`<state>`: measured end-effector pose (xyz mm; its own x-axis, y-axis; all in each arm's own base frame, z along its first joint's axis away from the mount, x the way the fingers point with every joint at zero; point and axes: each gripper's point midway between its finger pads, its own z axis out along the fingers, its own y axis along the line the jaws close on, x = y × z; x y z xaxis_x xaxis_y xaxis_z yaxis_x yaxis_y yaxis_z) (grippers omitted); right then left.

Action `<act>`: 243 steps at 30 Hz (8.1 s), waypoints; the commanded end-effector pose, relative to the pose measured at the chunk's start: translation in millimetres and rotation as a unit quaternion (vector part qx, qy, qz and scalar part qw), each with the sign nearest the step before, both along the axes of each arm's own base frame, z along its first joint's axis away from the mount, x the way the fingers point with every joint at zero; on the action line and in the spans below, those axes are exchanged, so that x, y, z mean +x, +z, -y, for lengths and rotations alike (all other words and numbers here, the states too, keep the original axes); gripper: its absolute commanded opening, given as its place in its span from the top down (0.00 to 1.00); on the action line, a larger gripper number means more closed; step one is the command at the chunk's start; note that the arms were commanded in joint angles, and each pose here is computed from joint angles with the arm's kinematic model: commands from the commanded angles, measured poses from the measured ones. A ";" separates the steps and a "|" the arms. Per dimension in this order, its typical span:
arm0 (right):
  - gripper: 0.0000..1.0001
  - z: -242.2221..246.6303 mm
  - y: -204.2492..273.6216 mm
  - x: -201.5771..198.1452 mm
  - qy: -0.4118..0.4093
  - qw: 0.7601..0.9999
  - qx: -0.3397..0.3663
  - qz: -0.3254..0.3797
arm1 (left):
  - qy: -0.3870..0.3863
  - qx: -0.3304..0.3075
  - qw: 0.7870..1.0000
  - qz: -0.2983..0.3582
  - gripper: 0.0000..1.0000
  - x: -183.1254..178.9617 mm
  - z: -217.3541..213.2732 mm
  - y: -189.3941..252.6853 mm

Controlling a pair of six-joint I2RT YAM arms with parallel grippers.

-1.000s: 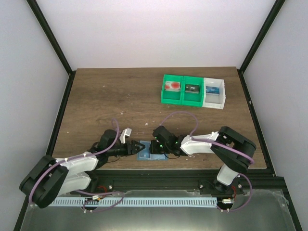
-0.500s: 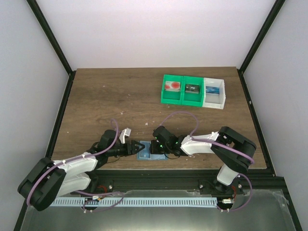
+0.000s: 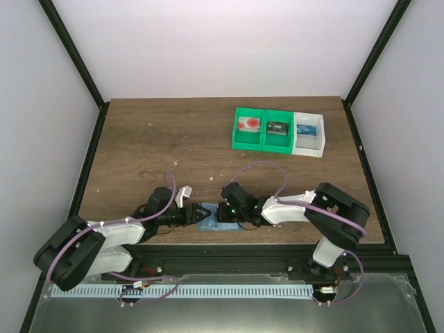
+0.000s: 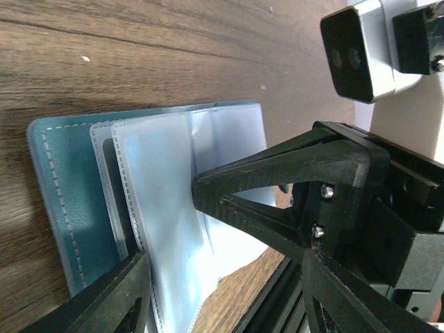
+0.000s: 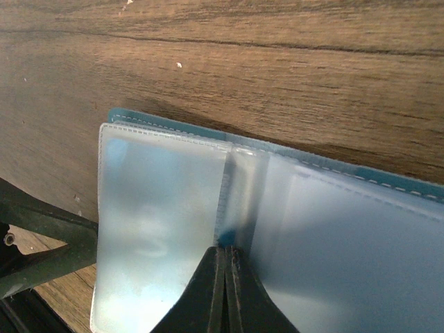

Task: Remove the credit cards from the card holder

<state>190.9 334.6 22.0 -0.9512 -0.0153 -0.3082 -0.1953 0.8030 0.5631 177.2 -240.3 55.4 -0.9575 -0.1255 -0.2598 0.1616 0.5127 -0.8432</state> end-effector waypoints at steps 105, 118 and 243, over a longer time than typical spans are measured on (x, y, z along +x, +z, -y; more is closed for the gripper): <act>0.85 51.7 -10.8 -22.7 -0.026 0.999 -0.029 0.008 | -0.018 -0.028 0.999 -0.014 0.70 5.9 32.5 -12.0; 0.84 52.1 -11.1 -22.1 -0.025 0.999 -0.033 0.010 | -0.047 -0.033 0.998 -0.003 1.00 3.3 38.1 -7.2; 1.00 317.1 199.0 226.8 -0.201 0.952 0.005 0.232 | -0.033 0.076 0.924 0.373 0.00 41.1 12.4 147.0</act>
<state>410.7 51.3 241.9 -0.6135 0.3374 -0.7139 -0.1843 0.8179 0.5450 218.5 -257.7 213.2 -0.5419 -0.0666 -0.8378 0.6813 0.5490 -0.4842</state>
